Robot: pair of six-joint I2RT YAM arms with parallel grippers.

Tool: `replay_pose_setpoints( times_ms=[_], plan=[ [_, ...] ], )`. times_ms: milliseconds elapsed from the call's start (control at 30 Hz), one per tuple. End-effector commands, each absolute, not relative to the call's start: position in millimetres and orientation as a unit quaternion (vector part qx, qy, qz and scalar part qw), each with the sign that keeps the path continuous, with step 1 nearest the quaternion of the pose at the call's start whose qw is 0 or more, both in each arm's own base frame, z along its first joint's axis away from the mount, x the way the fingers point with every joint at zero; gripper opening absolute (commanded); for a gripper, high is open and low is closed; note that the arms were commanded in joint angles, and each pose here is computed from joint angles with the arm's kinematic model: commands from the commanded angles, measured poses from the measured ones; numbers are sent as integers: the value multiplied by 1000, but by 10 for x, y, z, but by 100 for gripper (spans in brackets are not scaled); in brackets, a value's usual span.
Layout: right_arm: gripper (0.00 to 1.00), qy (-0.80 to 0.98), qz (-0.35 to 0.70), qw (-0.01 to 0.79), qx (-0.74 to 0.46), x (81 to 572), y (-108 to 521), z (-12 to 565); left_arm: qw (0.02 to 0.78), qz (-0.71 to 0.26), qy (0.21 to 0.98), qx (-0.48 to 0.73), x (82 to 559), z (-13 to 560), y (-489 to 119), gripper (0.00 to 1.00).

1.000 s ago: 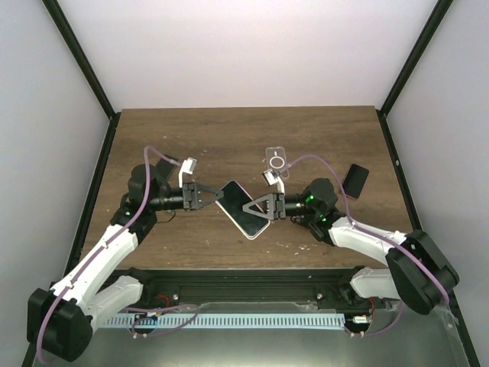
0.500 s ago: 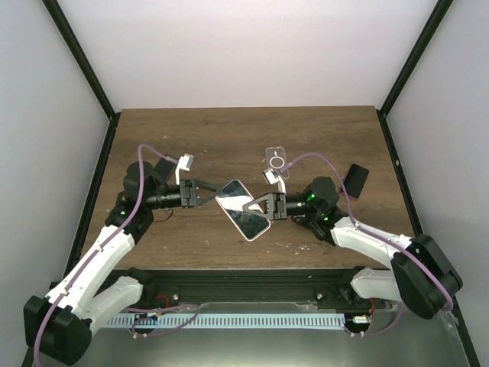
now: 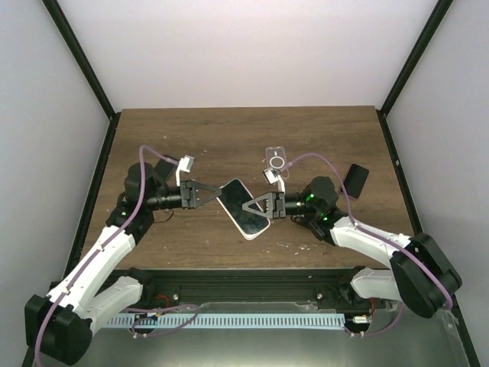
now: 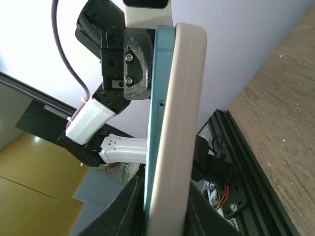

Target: Put the phone into the phone case

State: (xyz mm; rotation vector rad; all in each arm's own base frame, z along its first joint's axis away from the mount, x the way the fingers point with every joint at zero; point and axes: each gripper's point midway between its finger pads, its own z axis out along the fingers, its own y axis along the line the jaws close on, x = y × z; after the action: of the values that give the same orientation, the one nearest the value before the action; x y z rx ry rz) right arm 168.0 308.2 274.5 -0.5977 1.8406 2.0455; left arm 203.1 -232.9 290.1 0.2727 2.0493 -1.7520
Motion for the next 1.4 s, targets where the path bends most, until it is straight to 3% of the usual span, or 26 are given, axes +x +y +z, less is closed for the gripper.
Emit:
replay_pose_setpoints(
  times_ms=[0,133,233,300,400,467,700,1000,1133,1233,1367],
  plan=[
    [22,614,726,197,-239,1677,3114,2975,217,-616,749,115,2059,2850,-2339,0],
    [24,609,732,192,-240,1657,3116,2990,216,-595,762,139,2098,2777,-2356,0],
    [15,609,731,195,-238,1668,3117,2998,221,-599,755,150,2092,2860,-2368,0],
    [11,608,731,207,-232,1688,3104,3017,228,-593,761,134,2130,2878,-2345,10],
    [8,609,728,232,-211,1769,3094,3063,231,-602,757,109,2161,2910,-2331,36],
    [7,608,726,249,-201,1828,3092,3116,225,-622,745,88,2153,2904,-2339,47],
    [7,603,726,284,-171,1986,3121,3271,239,-645,723,67,2120,2839,-2351,55],
    [8,606,733,267,-157,2018,3305,3220,241,-651,718,55,2201,2828,-2432,50],
    [12,615,729,257,-153,1995,3332,3114,257,-659,704,65,2194,2922,-2428,29],
    [21,622,722,257,-160,1964,3316,3064,267,-654,704,79,2179,2946,-2425,14],
    [38,644,693,271,-180,1927,3276,3024,270,-653,697,123,2059,2990,-2439,6]
  ],
)
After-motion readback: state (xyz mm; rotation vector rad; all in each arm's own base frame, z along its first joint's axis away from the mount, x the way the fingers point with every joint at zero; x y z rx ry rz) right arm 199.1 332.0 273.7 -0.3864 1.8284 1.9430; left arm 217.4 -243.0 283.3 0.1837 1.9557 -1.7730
